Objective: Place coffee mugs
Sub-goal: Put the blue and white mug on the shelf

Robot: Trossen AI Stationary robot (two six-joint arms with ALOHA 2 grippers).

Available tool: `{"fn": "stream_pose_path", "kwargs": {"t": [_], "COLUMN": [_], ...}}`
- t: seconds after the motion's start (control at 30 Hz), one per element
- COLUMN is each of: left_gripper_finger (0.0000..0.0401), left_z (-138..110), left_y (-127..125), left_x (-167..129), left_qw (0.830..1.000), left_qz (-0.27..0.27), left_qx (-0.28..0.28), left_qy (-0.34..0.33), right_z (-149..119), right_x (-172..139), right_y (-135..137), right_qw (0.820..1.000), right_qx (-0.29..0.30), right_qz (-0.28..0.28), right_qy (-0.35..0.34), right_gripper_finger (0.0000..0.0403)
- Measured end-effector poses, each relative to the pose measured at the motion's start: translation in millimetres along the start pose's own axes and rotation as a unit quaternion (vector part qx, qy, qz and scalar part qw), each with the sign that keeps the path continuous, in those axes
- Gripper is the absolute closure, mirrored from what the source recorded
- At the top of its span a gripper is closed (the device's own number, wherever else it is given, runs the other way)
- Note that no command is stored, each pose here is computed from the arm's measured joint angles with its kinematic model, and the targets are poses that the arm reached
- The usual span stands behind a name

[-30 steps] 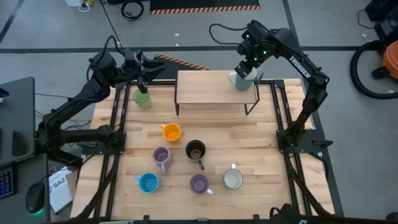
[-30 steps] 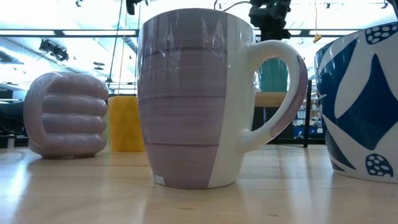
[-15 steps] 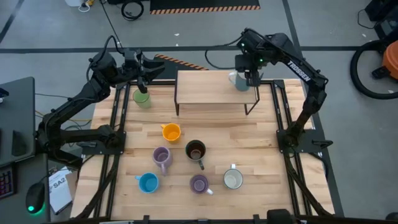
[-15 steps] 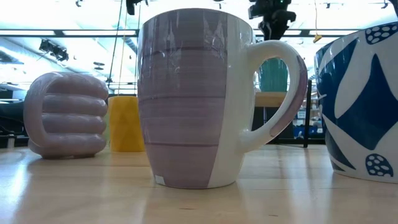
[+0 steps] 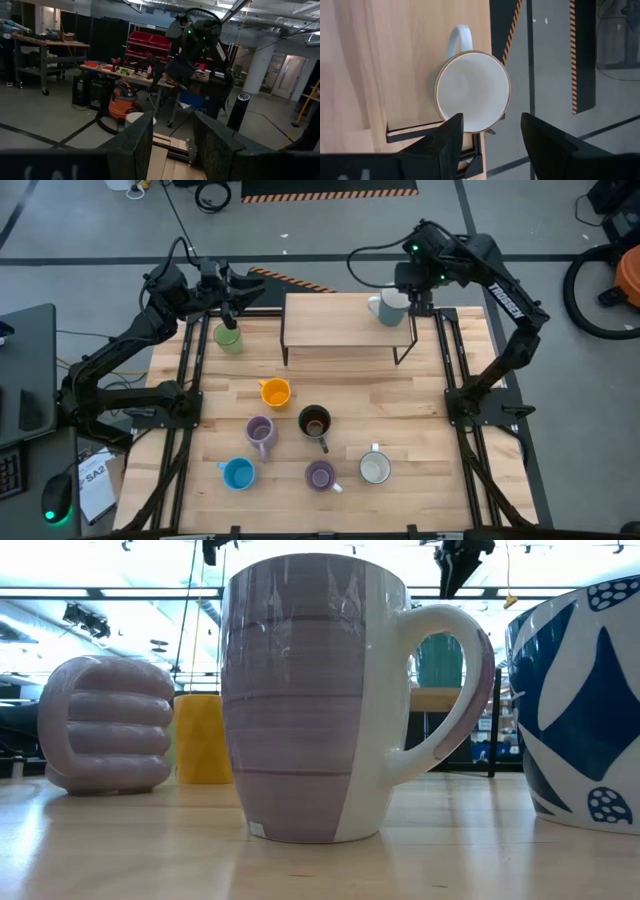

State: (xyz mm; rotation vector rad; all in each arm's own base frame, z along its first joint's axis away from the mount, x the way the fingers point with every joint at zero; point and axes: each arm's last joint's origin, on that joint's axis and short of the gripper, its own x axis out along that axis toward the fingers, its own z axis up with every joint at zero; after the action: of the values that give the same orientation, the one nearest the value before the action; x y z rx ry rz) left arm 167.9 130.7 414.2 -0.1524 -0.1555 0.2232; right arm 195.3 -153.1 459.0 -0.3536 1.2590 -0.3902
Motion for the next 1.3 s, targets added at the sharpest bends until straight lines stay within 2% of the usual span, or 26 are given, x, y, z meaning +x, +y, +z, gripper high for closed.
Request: {"fn": "stream_pose_path", "kwargs": {"t": [0.17, 0.37, 0.57, 0.73, 0.93, 1.1, 1.3], "left_gripper_finger": [0.0255, 0.0255, 0.0255, 0.0255, 0.0255, 0.0255, 0.0255], "left_z": [0.1, 0.4, 1.0, 1.2, 1.3, 1.2, 1.2], "left_y": [0.4, 1.0, 1.4, 1.9, 2.0, 1.6, 1.6], "left_x": [-0.2, -0.2, -0.2, -0.2, -0.2, 0.0, 0.0], "left_qw": [1.000, 1.000, 1.000, 0.999, 0.999, 0.999, 0.999], "left_qz": [0.001, 0.010, 0.019, 0.027, 0.032, 0.031, 0.031], "left_qx": [0.007, -0.004, -0.015, -0.016, -0.016, -0.016, -0.020], "left_qy": [0.000, -0.003, -0.008, -0.011, -0.012, -0.012, -0.012], "right_z": [-6.3, -22.5, -30.5, -32.2, -26.2, -25.9, -29.5], "right_x": [9.9, 30.8, 42.2, 52.1, 58.4, 59.2, 69.9], "right_y": [2.2, 22.4, 29.4, 31.4, 28.4, 28.6, 23.5], "right_qw": [1.000, 0.994, 0.990, 0.976, 0.965, 0.961, 0.963], "right_qx": [-0.014, -0.068, -0.117, -0.199, -0.257, -0.274, -0.261], "right_qz": [0.019, 0.066, 0.034, 0.017, 0.003, 0.020, 0.059], "right_qy": [0.015, 0.052, 0.068, 0.086, 0.061, 0.042, 0.039], "right_gripper_finger": [0.0198, 0.0199, 0.0204, 0.0204, 0.0208, 0.0218, 0.0230]}}
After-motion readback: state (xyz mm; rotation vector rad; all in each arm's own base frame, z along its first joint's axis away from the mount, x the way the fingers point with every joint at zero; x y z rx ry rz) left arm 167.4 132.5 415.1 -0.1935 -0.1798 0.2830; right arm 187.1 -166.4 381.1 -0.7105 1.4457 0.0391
